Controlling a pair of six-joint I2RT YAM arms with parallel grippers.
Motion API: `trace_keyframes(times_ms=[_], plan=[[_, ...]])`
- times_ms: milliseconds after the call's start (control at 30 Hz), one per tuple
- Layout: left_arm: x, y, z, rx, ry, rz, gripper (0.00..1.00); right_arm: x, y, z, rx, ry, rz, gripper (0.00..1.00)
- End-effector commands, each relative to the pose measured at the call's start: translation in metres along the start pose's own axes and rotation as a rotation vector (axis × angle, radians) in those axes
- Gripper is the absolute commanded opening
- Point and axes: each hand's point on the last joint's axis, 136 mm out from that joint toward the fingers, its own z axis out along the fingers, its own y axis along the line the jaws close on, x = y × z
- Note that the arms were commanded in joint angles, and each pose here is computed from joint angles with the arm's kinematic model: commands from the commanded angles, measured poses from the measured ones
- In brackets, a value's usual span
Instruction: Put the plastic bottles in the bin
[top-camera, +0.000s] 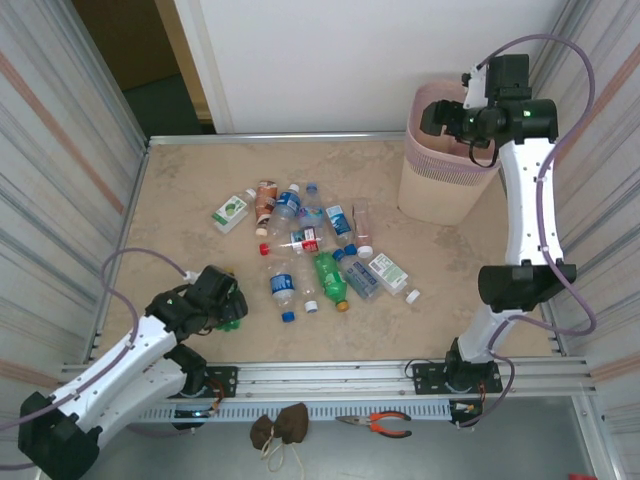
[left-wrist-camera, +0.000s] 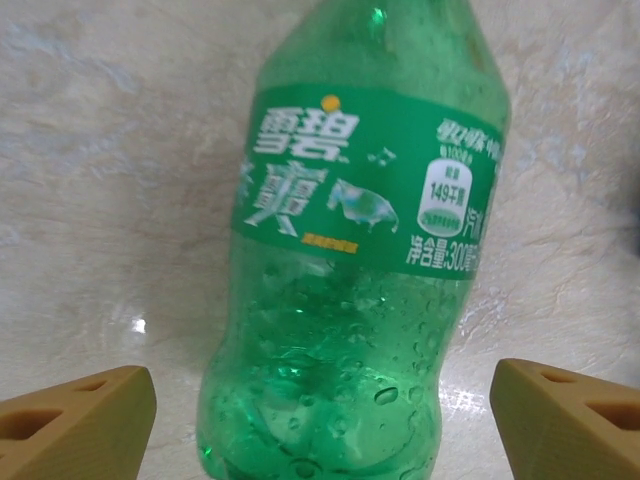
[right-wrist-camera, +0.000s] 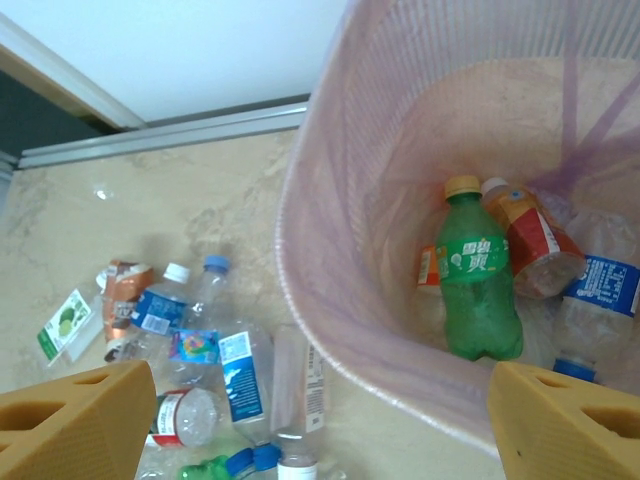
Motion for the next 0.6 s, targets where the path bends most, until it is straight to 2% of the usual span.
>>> trace_keyframes(times_ms=[0,567], plan=[[0.008,-0.008,0.008,0.036,0.048,0.034,0.86,-0.001,0.010,-0.013,-0.020,-0.036,-0.019,0.85],[0.016,-0.010,0.022,-0.010,0.130,0.118,0.72,0.011,0.017,-0.018,-0.028,-0.032,-0.031,0.85]])
